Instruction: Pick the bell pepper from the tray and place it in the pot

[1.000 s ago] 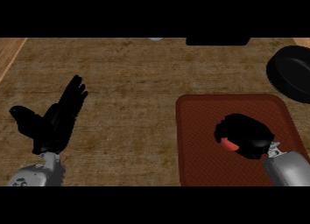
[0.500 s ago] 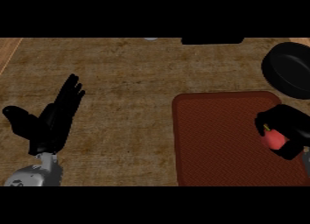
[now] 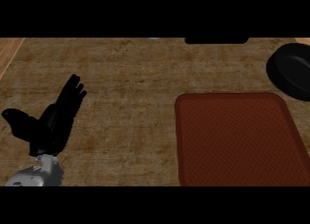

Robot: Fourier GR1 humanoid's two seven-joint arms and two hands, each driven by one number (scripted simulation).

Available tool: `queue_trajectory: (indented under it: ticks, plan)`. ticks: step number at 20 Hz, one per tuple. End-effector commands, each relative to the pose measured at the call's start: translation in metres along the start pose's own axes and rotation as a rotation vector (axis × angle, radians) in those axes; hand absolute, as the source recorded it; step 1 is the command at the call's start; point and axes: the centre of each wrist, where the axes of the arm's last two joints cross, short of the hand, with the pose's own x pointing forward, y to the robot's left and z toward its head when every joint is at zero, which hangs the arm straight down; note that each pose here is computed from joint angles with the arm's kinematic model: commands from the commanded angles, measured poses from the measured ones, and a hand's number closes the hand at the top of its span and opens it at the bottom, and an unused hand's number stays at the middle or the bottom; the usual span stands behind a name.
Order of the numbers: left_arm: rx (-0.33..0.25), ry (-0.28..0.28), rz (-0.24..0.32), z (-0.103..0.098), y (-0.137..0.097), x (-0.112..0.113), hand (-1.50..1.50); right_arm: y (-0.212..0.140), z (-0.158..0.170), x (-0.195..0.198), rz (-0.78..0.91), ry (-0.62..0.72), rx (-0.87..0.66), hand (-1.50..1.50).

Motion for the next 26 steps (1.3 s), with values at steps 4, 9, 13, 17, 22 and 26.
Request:
queue_trajectory:
  ticks: [4,9,13,17,22,26]
  plan:
    - [-0.024,-0.004,0.0,-0.001,-0.002,0.012,0.0,-0.079,0.052,-0.062,-0.103,0.022,-0.226,1.5]
    - [-0.009,0.016,-0.008,-0.006,0.002,0.009,0.0,-0.117,0.063,-0.066,-0.13,-0.087,-0.4,1.5]
    - [-0.031,0.021,-0.016,-0.009,-0.007,0.006,0.0,-0.158,0.063,-0.05,-0.173,-0.241,-0.469,1.5]
    - [-0.027,0.003,-0.017,-0.012,0.0,0.015,0.0,-0.188,0.059,-0.031,-0.249,-0.293,-0.495,1.5]
    - [-0.034,0.012,-0.008,-0.008,-0.015,-0.01,0.0,-0.208,0.032,0.001,-0.254,-0.266,-0.455,1.5]
    - [-0.023,0.029,-0.013,-0.016,0.003,-0.025,0.0,-0.182,-0.004,0.015,-0.302,-0.252,-0.423,1.5]
